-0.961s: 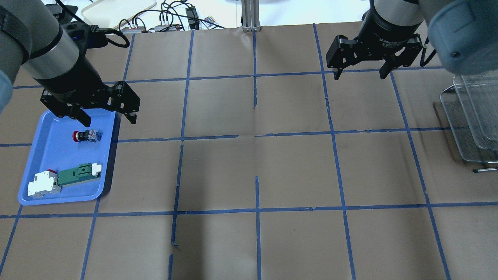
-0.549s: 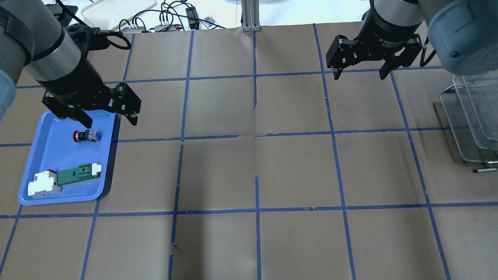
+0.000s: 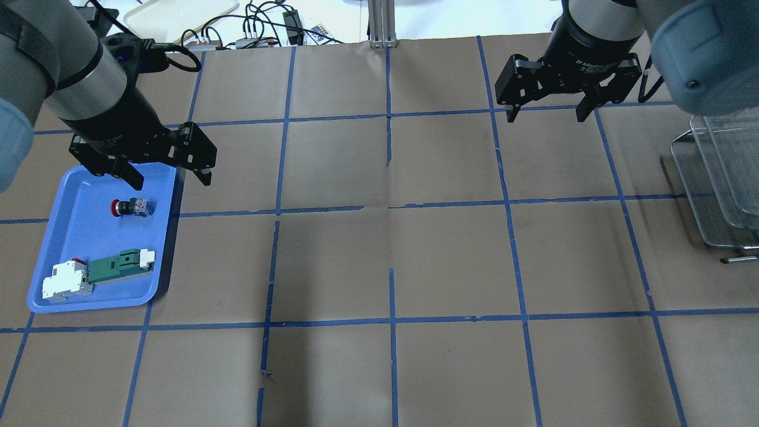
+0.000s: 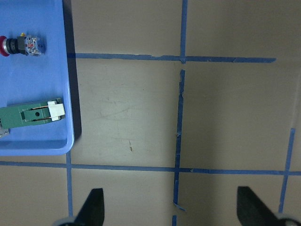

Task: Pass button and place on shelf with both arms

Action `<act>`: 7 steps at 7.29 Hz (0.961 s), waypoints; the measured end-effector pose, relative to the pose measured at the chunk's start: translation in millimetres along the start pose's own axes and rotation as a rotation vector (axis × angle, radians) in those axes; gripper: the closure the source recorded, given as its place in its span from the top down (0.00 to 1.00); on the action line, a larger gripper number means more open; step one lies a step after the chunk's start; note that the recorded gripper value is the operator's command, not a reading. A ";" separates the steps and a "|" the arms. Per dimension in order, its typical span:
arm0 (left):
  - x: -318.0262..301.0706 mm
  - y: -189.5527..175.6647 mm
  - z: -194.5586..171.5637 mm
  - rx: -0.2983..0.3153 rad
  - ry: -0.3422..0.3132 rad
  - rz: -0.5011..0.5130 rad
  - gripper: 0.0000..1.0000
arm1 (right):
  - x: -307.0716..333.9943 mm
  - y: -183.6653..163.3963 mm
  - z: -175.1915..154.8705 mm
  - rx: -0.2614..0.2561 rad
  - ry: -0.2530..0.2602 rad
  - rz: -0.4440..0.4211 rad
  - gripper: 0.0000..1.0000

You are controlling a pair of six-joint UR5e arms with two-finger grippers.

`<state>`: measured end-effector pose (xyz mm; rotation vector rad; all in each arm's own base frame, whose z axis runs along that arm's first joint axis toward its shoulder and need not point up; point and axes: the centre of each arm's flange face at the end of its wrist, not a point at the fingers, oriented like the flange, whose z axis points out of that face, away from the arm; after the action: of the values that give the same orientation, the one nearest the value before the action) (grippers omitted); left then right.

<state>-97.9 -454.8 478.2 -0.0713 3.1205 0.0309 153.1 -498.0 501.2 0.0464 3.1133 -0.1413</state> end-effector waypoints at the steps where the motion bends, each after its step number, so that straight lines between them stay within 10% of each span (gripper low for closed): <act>1: 0.2 -1.1 0.6 0.004 0.002 -0.001 1.00 | -0.1 0.2 0.2 -0.001 0.000 0.000 1.00; 7: 2.2 -0.9 1.8 0.005 0.008 0.003 1.00 | 0.4 0.4 2.6 -0.005 -0.001 0.001 1.00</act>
<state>-100.0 -455.7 476.3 -0.0676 3.1287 0.0225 152.8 -497.8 498.5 0.0477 3.1127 -0.1328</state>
